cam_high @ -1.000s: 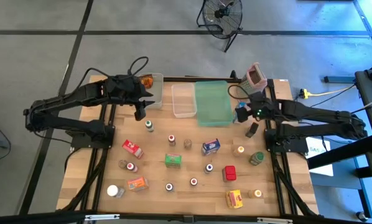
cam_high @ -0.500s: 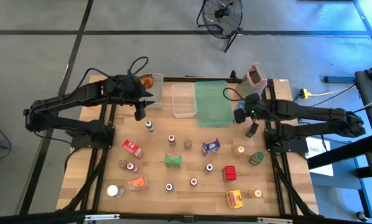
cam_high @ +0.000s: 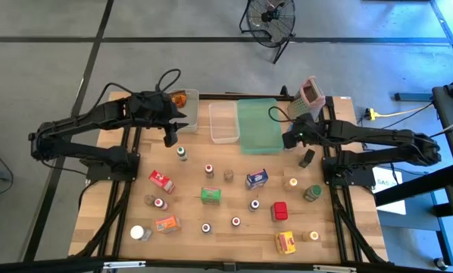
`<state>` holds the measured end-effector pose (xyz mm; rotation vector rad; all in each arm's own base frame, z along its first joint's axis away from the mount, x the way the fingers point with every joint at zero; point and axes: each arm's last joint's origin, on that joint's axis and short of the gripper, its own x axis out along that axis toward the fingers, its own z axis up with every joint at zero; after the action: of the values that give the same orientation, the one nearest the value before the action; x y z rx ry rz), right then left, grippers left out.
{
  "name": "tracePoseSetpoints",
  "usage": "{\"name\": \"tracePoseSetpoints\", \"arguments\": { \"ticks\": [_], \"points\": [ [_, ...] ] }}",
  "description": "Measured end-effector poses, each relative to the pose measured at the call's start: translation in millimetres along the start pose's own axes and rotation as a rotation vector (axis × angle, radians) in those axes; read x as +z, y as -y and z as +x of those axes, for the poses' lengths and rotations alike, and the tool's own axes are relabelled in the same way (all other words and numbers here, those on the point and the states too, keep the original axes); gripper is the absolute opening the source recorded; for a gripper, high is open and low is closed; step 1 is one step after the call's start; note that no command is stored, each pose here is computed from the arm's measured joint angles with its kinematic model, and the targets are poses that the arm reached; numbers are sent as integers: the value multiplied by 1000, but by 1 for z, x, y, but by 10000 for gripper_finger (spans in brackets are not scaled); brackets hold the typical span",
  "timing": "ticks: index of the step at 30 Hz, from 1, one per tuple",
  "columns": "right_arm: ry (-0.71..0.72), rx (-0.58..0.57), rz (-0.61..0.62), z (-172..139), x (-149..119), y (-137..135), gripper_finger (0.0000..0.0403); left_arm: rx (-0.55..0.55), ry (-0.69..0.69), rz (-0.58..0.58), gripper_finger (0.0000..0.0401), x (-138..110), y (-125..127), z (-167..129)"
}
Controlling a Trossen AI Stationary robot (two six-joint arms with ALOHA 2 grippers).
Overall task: Pick & Place Kitchen Items
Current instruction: Put the light blue cereal box into the green bin
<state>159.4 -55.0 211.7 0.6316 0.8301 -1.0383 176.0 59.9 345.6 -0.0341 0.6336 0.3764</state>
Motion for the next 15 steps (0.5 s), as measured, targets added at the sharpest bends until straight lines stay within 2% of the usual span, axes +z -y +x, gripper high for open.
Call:
{"name": "tracePoseSetpoints", "arguments": {
  "ticks": [6,15],
  "points": [
    [-13,-13,-7,3,-1,-2,336,0,0,0,143,0,0,0],
    [-11,-10,6,4,0,-2,260,0,0,0,143,0,0,0]
  ]
}}
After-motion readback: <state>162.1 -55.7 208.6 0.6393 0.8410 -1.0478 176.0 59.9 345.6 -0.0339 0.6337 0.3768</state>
